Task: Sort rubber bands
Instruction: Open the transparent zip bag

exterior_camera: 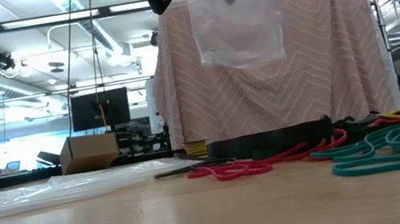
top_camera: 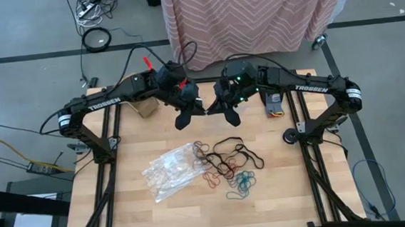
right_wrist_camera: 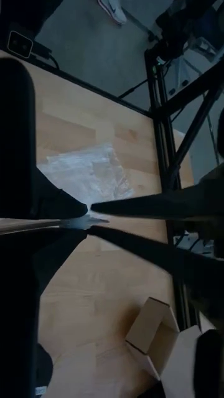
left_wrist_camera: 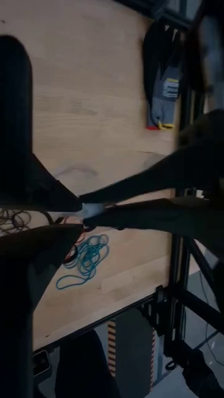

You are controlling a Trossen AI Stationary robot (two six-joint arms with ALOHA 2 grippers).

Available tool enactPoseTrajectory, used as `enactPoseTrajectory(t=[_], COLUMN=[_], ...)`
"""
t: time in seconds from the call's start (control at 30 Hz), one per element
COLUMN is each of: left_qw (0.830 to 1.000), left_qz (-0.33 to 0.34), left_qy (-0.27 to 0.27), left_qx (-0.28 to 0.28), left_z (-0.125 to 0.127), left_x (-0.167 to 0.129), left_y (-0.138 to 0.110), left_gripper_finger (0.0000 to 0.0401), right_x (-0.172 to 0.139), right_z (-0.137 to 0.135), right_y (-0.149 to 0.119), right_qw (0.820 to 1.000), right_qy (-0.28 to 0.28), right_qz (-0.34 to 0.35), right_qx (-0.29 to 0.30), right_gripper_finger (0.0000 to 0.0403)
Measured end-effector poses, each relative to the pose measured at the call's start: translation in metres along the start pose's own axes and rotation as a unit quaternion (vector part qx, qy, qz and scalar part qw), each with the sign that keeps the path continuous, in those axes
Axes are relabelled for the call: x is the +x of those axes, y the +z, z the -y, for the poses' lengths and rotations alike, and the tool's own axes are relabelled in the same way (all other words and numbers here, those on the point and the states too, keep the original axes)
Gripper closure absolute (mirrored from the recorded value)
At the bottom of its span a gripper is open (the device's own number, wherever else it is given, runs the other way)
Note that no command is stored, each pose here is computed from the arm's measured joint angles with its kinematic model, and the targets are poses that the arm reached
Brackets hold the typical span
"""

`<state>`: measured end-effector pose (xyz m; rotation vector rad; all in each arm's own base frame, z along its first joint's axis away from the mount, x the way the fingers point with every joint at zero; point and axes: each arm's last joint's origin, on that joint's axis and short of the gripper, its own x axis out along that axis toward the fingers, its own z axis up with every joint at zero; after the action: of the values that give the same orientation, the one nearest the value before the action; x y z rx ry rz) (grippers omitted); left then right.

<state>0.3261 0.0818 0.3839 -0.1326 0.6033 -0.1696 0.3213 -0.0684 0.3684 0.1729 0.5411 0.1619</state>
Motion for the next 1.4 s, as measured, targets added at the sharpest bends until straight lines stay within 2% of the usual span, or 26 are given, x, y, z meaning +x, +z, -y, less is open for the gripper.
enactPoseTrajectory(t=[0.47,1.07,1.27,1.4], left_qw=[1.0,1.0,1.0,1.0], left_qz=[-0.021,-0.01,-0.01,-0.012], left_qy=[0.0,0.021,0.019,0.024], left_qx=[-0.006,0.0,0.0,0.0], left_z=[0.0006,-0.002,-0.0036,-0.0039], left_x=[-0.0008,0.0018,0.0057,0.0057], left_y=[-0.0038,-0.0014,-0.0016,-0.002], left_gripper_finger=[0.0355,0.0351,0.0392,0.0396], right_x=[-0.0004,-0.0016,-0.0022,-0.0021], right_z=[0.0001,0.001,0.0012,0.0017], right_y=[0.002,0.0039,0.003,0.0031], right_qw=[1.0,1.0,1.0,1.0], right_qy=[-0.002,0.0,-0.001,-0.002], right_qz=[0.01,0.019,0.015,0.016], right_qx=[-0.002,0.003,0.005,0.005], right_gripper_finger=[0.0401,0.0402,0.0402,0.0402])
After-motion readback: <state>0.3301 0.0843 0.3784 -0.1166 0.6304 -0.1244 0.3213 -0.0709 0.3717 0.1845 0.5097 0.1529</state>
